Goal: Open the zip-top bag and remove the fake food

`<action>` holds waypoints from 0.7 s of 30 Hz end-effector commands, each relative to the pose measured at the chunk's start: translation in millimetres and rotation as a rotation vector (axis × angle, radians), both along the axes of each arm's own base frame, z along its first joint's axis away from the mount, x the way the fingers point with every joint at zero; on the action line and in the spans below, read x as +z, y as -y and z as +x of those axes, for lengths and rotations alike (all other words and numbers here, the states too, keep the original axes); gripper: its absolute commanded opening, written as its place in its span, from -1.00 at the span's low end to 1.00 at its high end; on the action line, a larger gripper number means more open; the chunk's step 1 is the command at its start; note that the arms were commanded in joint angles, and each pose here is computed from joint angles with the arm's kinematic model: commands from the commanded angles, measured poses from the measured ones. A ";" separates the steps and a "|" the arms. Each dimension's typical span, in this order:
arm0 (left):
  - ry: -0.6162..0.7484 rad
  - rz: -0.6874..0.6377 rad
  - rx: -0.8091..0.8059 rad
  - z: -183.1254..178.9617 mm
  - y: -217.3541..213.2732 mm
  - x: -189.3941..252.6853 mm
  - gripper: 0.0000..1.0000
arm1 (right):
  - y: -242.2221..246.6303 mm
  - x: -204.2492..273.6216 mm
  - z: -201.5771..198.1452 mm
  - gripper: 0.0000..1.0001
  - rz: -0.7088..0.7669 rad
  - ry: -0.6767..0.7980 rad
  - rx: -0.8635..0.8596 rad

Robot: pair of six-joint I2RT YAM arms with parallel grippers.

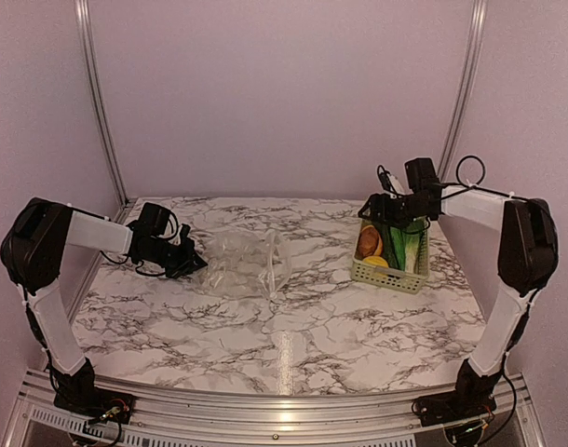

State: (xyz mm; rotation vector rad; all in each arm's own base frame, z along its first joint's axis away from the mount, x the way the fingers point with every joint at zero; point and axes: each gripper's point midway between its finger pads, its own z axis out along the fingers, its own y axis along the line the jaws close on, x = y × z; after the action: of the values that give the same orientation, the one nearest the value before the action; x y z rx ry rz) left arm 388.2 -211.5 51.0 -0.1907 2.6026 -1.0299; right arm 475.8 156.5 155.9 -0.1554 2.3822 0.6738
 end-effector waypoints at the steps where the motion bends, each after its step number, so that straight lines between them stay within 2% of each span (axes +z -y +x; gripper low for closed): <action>1: 0.062 0.009 -0.021 3.9 -1.5 18.8 -1.00 | -49.5 51.1 -0.6 0.54 0.096 0.101 0.115; 5: 0.087 0.027 -0.029 1.0 -3.4 22.5 -1.00 | -100.7 56.4 -14.4 0.51 0.155 0.090 0.217; 12: 0.126 0.045 -0.051 -4.7 0.7 30.8 -1.00 | -186.5 36.3 -47.5 0.51 0.208 0.022 0.373; 21: 0.144 0.058 -0.065 -9.8 8.1 33.9 -1.00 | -228.2 -21.3 -46.8 0.48 0.169 -0.083 0.384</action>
State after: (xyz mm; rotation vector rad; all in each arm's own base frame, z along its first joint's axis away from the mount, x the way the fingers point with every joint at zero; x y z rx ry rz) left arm 386.0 -220.6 81.4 -0.0370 2.5177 -0.9775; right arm 418.7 375.7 141.2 -0.5678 2.3686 1.0774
